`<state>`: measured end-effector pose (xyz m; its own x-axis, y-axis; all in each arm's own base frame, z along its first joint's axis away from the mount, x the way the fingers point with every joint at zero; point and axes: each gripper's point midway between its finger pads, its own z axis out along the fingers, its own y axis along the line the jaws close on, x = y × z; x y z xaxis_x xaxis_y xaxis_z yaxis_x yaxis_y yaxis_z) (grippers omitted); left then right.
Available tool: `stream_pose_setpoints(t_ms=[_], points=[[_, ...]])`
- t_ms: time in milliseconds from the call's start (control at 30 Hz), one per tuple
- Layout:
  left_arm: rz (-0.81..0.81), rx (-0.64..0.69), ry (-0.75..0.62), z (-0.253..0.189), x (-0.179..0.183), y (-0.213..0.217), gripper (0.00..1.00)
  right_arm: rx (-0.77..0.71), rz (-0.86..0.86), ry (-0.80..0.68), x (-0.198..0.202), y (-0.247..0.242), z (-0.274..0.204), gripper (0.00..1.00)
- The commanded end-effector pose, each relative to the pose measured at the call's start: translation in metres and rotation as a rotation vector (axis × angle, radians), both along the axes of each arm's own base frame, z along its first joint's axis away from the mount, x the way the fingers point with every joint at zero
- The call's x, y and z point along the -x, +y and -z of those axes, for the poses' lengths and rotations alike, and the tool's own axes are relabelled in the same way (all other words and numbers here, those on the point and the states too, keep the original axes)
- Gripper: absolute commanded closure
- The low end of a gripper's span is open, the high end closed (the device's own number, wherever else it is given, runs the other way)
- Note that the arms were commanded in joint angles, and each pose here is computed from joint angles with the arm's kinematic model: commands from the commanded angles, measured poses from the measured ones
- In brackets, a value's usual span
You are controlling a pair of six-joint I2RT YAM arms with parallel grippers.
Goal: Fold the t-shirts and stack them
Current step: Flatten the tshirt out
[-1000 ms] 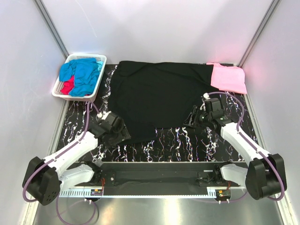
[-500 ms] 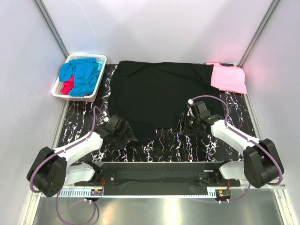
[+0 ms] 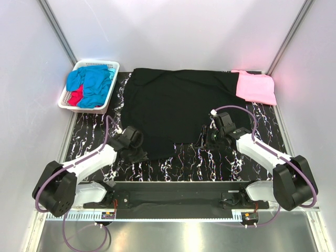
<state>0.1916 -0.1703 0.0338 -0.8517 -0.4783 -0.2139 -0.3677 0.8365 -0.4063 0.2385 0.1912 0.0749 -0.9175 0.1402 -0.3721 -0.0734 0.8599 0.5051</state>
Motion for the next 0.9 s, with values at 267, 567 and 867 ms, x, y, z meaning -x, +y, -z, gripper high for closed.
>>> stream_pose_setpoints(t_ms=[267,567,867], points=[[0.001,-0.051,-0.095,-0.028,-0.029,-0.002,0.82,-0.024,0.010,-0.083,-0.016,0.007,-0.023,0.47],[-0.070,-0.220,-0.059,-0.015,-0.017,0.036,0.52,-0.014,0.014,-0.073,-0.015,0.005,-0.019,0.47],[-0.105,-0.287,-0.005,-0.006,-0.004,0.052,0.50,-0.012,0.017,-0.071,-0.015,0.005,-0.018,0.47]])
